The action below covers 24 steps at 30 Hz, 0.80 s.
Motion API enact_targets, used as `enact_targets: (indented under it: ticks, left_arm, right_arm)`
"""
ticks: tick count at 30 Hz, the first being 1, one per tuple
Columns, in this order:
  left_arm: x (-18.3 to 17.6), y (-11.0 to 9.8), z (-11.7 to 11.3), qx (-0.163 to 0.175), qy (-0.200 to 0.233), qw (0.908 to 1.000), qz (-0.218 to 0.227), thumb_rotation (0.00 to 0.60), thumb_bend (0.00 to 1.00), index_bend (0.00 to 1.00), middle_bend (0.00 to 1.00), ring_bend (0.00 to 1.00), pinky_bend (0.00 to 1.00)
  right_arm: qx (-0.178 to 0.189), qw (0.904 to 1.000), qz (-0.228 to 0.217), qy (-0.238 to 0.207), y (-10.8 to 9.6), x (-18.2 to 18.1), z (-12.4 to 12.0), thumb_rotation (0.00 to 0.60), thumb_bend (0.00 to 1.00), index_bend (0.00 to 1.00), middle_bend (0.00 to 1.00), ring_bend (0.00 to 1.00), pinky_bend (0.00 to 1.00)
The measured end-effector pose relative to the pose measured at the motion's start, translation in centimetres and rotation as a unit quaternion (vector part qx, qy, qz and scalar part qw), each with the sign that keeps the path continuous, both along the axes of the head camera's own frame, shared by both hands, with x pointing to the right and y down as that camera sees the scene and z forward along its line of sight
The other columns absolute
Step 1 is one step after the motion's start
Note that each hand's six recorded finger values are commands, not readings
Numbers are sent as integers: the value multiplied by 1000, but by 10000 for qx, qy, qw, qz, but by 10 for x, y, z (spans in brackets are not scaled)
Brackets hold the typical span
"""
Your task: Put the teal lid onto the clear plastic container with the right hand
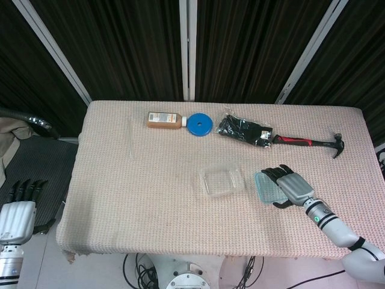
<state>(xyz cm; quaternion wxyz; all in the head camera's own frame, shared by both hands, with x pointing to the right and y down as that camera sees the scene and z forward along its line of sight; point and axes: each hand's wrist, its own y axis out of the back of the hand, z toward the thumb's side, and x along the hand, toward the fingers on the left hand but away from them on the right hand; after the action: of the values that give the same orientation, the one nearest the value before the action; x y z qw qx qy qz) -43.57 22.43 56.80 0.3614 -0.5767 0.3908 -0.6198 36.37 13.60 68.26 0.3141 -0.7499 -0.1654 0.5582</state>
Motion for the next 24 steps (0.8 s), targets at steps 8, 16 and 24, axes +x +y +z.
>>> enact_targets:
  ticks: [8, 16, 24]
  left_arm:
    - [-1, 0, 1, 77, 94, 9999, 47, 600, 32, 158, 131, 46, 0]
    - [-6, 0, 4, 118, 195, 9997, 69, 600, 32, 158, 131, 46, 0]
    - [-11, -2, 13, 76, 308, 9995, 69, 600, 32, 158, 131, 46, 0]
  right_arm:
    - [334, 9991, -139, -223, -23, -40, -39, 600, 204, 12, 425, 99, 0]
    - [341, 9989, -290, -169, -43, -97, -43, 600, 200, 11, 423, 99, 0]
    - [95, 9997, -226, 47, -40, -151, -27, 600, 204, 0, 414, 99, 0]
